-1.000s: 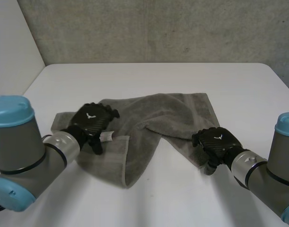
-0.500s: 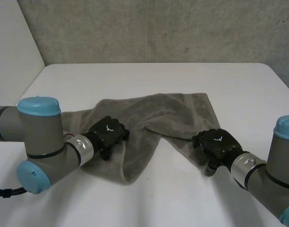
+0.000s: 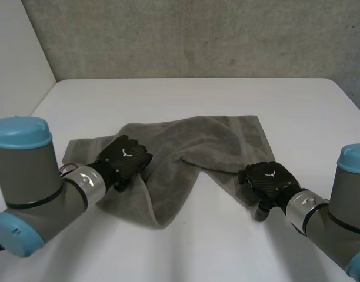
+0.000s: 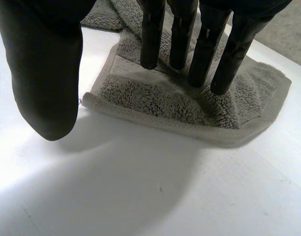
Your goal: Fold the towel.
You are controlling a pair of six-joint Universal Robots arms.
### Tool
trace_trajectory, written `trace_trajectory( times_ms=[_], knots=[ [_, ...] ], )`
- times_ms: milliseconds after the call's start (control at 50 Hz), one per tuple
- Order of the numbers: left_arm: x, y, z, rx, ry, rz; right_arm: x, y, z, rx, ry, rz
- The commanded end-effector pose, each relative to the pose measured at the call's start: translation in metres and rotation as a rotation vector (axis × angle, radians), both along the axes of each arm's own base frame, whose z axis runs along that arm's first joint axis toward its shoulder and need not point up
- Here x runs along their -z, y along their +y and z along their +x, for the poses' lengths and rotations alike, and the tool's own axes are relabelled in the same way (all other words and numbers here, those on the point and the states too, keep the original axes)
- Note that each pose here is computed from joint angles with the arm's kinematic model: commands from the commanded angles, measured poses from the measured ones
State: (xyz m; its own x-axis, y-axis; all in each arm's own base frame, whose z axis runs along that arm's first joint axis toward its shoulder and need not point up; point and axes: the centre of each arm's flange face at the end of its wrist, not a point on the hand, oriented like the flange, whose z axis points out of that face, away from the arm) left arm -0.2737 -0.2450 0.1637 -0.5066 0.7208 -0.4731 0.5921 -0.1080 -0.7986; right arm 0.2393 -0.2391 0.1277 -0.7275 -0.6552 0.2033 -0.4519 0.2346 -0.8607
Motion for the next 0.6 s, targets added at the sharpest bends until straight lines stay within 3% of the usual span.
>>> trace_trajectory(
  times_ms=[20,200,340,600],
  knots=[
    [0.002,0.012,0.019,-0.085,-0.019,0.024,0.003,-0.002,0.001,0.008,-0.014,0.016],
    [0.003,0.002,0.033,-0.178,0.004,-0.049,0.009,-0.003,0.008,0.004,-0.034,0.036],
    [-0.004,-0.011,0.05,-0.338,0.132,0.007,0.011,-0.008,0.01,0.002,-0.047,-0.004],
    [-0.008,-0.013,0.055,-0.382,0.188,0.026,0.013,-0.015,0.012,0.01,-0.041,-0.036]
  ],
)
